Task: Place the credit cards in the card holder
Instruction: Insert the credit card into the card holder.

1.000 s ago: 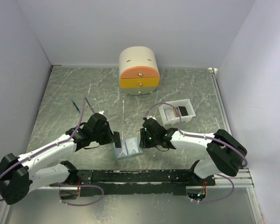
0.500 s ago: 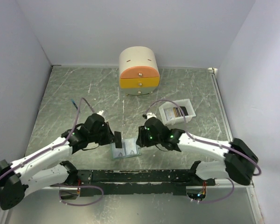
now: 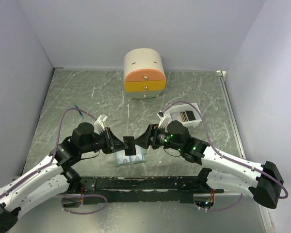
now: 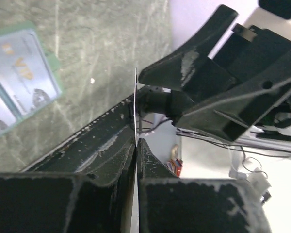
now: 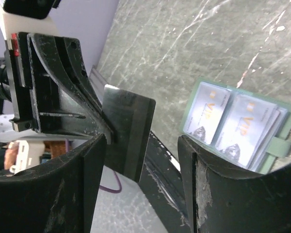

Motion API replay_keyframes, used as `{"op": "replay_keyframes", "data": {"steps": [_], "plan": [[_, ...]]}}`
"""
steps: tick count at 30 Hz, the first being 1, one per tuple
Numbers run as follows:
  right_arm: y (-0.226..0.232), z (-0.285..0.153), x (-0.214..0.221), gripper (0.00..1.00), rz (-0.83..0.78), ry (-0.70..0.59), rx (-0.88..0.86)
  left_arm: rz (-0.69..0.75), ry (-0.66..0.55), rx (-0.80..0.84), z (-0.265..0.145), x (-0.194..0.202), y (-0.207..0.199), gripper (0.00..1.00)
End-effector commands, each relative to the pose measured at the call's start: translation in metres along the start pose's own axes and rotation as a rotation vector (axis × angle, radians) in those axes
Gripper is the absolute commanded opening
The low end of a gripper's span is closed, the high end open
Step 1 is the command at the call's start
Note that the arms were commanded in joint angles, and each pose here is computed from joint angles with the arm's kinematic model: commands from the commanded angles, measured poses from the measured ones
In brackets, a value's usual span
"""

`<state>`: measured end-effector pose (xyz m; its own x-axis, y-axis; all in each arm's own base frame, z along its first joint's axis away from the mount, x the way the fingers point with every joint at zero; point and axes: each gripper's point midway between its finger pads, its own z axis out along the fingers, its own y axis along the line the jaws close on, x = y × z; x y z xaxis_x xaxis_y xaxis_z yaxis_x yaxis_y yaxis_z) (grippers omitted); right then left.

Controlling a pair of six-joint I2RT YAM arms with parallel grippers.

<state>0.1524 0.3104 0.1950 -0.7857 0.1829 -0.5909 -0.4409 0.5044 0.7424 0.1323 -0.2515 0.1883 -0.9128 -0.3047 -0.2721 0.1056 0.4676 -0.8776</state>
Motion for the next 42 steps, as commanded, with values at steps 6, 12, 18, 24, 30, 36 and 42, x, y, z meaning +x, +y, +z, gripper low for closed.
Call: {"op": "replay_keyframes", "data": {"steps": [6, 12, 18, 24, 30, 36, 42], "plan": [[0.031, -0.001, 0.005, 0.56, 0.117, 0.035, -0.156, -0.087, 0.097, 0.207, -0.010, 0.015, -0.043, 0.19], [0.035, 0.002, 0.013, 0.24, 0.146, 0.067, -0.200, -0.114, 0.102, 0.237, -0.008, 0.016, -0.043, 0.19], [0.035, 0.001, 0.015, 0.03, 0.175, 0.063, -0.214, -0.112, 0.102, 0.219, -0.006, 0.017, -0.038, 0.14], [0.037, 0.001, 0.018, 0.00, 0.234, 0.059, -0.254, -0.087, 0.076, 0.204, -0.008, 0.013, -0.038, 0.24], [0.029, 0.008, 0.025, 0.11, 0.250, 0.077, -0.240, -0.063, -0.023, 0.261, -0.017, 0.003, -0.041, 0.07], [-0.026, 0.011, 0.020, 0.45, 0.120, 0.024, 0.066, -0.015, -0.040, 0.084, -0.005, 0.006, 0.005, 0.07], [-0.085, 0.012, 0.027, 0.48, -0.026, 0.048, 0.330, 0.045, 0.058, -0.067, 0.020, 0.020, 0.055, 0.07]]}}
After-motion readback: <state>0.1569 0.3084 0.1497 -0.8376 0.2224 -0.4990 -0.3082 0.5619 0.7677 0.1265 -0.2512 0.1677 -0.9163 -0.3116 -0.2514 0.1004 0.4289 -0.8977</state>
